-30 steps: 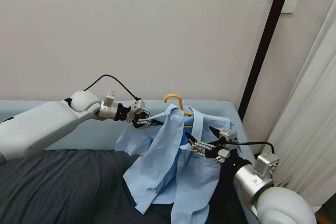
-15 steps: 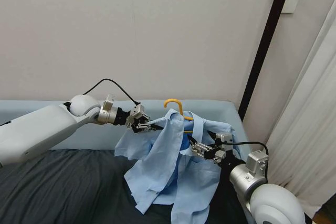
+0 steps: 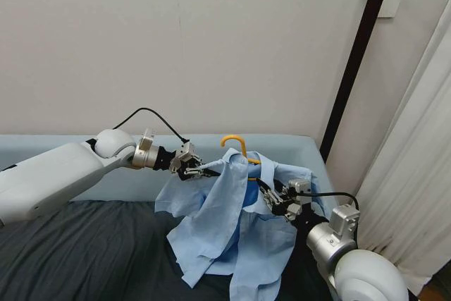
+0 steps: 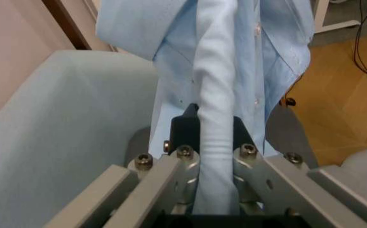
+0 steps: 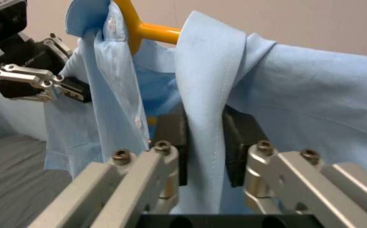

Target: Pick up the clothes from the sofa and hang them on the clothes hanger.

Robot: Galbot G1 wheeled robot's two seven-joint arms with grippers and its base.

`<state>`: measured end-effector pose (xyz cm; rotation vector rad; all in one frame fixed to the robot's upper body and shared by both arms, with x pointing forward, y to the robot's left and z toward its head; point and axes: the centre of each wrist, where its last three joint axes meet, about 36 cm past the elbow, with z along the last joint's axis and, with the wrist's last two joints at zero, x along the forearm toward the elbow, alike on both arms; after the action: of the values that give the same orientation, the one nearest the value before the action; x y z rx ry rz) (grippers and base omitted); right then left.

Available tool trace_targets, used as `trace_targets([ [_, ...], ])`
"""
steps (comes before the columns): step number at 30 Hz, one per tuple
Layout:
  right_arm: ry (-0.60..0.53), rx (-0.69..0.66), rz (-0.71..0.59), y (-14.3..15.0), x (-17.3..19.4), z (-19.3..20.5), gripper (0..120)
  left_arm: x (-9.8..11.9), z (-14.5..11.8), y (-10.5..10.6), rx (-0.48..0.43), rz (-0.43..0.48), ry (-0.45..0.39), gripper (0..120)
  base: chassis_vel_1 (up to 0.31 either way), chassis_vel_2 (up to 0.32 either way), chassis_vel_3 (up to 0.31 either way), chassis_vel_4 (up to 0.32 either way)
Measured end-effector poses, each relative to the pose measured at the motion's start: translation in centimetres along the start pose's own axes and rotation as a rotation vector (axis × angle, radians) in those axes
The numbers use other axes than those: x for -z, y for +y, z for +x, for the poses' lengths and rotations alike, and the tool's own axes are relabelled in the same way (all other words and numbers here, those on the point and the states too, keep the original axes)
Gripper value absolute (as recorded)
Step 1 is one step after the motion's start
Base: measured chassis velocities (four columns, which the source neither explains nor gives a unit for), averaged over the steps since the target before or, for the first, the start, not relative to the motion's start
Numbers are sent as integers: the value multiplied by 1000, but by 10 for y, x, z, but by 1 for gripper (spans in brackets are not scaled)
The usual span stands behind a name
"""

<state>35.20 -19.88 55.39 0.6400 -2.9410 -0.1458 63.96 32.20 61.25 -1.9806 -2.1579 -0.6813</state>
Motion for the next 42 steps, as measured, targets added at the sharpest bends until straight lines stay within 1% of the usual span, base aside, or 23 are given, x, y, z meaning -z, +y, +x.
trace_targets([
  [1, -2, -2, 9, 0, 0, 0, 11, 0, 0, 0, -1, -1, 1, 1, 0, 0, 0, 0],
  [2, -2, -2, 9, 0, 0, 0, 11, 0, 0, 0, -1, -1, 1, 1, 0, 0, 0, 0],
  [3, -5, -6, 24, -1, 0, 1, 1, 0, 0, 0, -2, -1, 3, 1, 0, 0, 0, 0],
  [6, -8, -10, 39, -1, 0, 2, 0, 0, -1, 0, -3, 0, 4, 1, 0, 0, 0, 0],
  [10, -17, -29, 97, -5, 1, 5, 0, -1, -2, 0, -5, -2, 10, 1, 0, 0, 0, 0],
  [12, -17, -50, 172, -9, 5, 11, 0, -1, -5, 0, -12, -3, 15, 1, 0, 0, 0, 0],
  [13, -17, -50, 172, -9, 5, 11, 0, -1, -5, 0, -12, -3, 15, 1, 0, 0, 0, 0],
  [14, -16, -56, 206, -12, 8, 14, 0, -1, -6, 0, -16, -5, 17, 1, 0, 0, 0, 0],
  [17, -13, -58, 346, -20, 15, 24, 0, 4, -12, 3, -25, -15, 24, 1, 0, 0, 0, 0],
  [18, -13, -58, 346, -20, 15, 24, 0, 4, -12, 3, -25, -15, 24, 1, 0, 0, 0, 0],
  [20, -11, -51, 400, -21, 18, 27, 0, 5, -13, 4, -27, -18, 30, 1, 0, 0, 0, 0],
  [23, -12, -13, 519, -20, 25, 35, 0, 6, -18, 3, -29, -22, 46, 1, 0, 0, 0, 0],
  [24, -12, -13, 519, -20, 25, 35, 0, 6, -18, 3, -29, -22, 46, 1, 0, 0, 0, 0],
  [29, 17, 22, 644, -26, 25, 34, 0, 15, -42, 4, -59, -35, 48, 1, 0, 0, 0, 0],
  [33, 26, 33, 658, -26, 23, 31, 0, 20, -49, 4, -63, -39, 45, 1, 0, 0, 0, 0],
  [42, 33, 46, 632, -21, 18, 27, 0, 19, -56, 2, -59, -28, 38, 1, 0, 0, 0, 0],
])
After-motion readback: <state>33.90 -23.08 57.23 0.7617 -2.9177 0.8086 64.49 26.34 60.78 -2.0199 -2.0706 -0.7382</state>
